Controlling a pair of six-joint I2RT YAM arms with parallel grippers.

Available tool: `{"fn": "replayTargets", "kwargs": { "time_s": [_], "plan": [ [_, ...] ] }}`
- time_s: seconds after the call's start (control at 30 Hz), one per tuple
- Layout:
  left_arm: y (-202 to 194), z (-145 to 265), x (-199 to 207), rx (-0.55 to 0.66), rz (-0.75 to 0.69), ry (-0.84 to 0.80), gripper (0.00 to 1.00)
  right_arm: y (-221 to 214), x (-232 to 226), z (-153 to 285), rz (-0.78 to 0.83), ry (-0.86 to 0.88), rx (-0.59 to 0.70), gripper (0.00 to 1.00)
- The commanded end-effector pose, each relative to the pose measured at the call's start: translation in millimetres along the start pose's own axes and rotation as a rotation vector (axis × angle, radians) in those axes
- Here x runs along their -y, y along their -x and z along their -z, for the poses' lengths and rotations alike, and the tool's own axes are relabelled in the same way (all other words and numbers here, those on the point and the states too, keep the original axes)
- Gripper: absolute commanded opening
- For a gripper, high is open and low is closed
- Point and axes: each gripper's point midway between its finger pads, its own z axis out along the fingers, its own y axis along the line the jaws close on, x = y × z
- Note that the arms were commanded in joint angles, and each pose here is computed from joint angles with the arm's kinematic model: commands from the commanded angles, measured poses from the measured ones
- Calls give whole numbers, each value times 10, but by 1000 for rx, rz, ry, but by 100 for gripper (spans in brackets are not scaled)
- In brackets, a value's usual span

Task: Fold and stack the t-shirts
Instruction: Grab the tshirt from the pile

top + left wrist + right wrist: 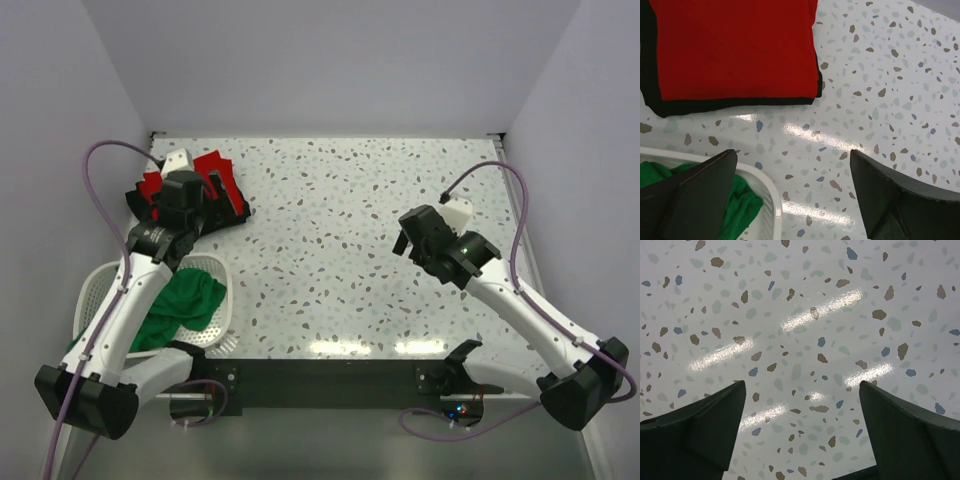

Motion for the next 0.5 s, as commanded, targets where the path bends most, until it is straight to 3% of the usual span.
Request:
{"fn": "replayTargets", "kwargs": {
  "time_s": [0.0,0.23,0.37,0.47],
  "plan": [
    [150,24,-117,44,34,83,100,207,55,-3,2,-50,72,99],
    [7,86,-434,41,66,227,100,240,-38,-203,-34,-38,30,99],
    [-367,16,-746,-63,168,374,100,203,-15,-393,-88,-32,-36,99],
    [-813,-122,-1044,-191,324,439,100,195,13,-493,-133,-19,-70,99]
  ]
}}
